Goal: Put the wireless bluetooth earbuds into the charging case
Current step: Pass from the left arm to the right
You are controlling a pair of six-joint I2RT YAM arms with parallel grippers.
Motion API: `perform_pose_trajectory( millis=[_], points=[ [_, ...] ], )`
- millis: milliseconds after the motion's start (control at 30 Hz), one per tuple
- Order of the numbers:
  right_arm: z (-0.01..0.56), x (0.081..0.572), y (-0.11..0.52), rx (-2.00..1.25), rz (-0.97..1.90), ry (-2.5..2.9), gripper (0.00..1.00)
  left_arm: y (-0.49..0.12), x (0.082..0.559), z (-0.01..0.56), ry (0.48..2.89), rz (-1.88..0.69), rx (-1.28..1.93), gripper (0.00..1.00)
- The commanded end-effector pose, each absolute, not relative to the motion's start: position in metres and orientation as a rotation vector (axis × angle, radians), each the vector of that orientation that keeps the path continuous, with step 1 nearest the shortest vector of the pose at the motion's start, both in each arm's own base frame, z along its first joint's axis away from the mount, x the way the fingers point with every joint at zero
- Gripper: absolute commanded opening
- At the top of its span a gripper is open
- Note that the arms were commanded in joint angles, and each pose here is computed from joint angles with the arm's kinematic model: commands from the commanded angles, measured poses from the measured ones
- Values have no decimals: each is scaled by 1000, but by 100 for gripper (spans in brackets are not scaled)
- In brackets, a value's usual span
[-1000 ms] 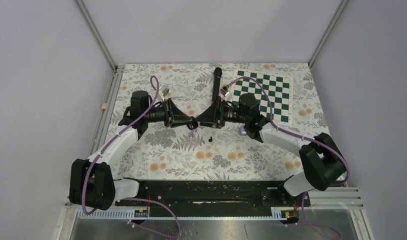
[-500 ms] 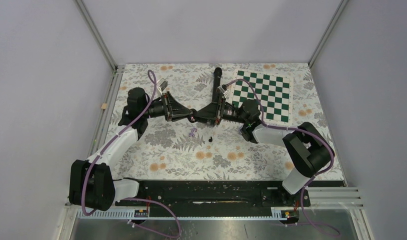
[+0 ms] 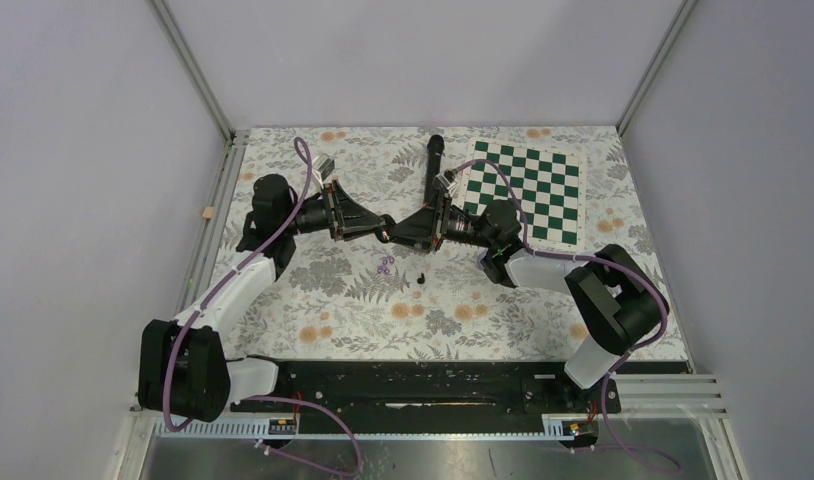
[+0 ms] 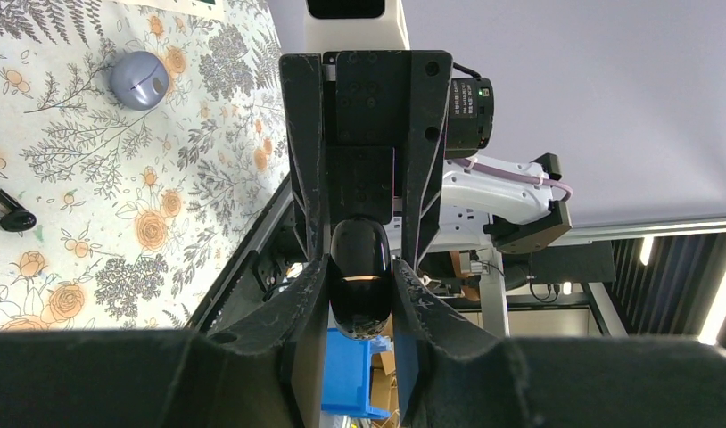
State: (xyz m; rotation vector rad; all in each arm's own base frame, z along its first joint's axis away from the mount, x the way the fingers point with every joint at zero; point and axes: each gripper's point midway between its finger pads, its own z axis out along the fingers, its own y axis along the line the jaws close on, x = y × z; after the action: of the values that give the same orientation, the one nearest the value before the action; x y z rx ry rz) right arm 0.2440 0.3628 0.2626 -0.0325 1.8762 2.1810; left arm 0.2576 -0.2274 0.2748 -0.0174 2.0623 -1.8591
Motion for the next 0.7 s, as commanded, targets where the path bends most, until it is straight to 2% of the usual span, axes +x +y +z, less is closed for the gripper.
perform_pose_trajectory(
  millis=[0,100,367,467,500,567,600,667],
  points=[
    [277,249,364,-90,2178,1800,49,-227,245,294,1983,-1871,108,0],
    [279,253,365,-83,2173,1791,48,-227,244,289,1997,-1877,97,0],
    [285,252,366,-110,2171,1784,32,-227,245,287,2006,-1881,84,0],
    [285,250,366,-116,2169,1788,32,-227,246,286,2008,-1880,76,0],
    [284,250,365,-115,2168,1791,29,-227,246,286,2005,-1880,77,0],
    [283,250,365,-109,2165,1797,16,-227,246,287,2004,-1881,79,0],
    [281,250,365,-100,2164,1801,8,-227,246,288,2002,-1882,85,8],
    [280,251,365,-82,2161,1803,3,-227,246,289,2001,-1884,87,33]
  ],
)
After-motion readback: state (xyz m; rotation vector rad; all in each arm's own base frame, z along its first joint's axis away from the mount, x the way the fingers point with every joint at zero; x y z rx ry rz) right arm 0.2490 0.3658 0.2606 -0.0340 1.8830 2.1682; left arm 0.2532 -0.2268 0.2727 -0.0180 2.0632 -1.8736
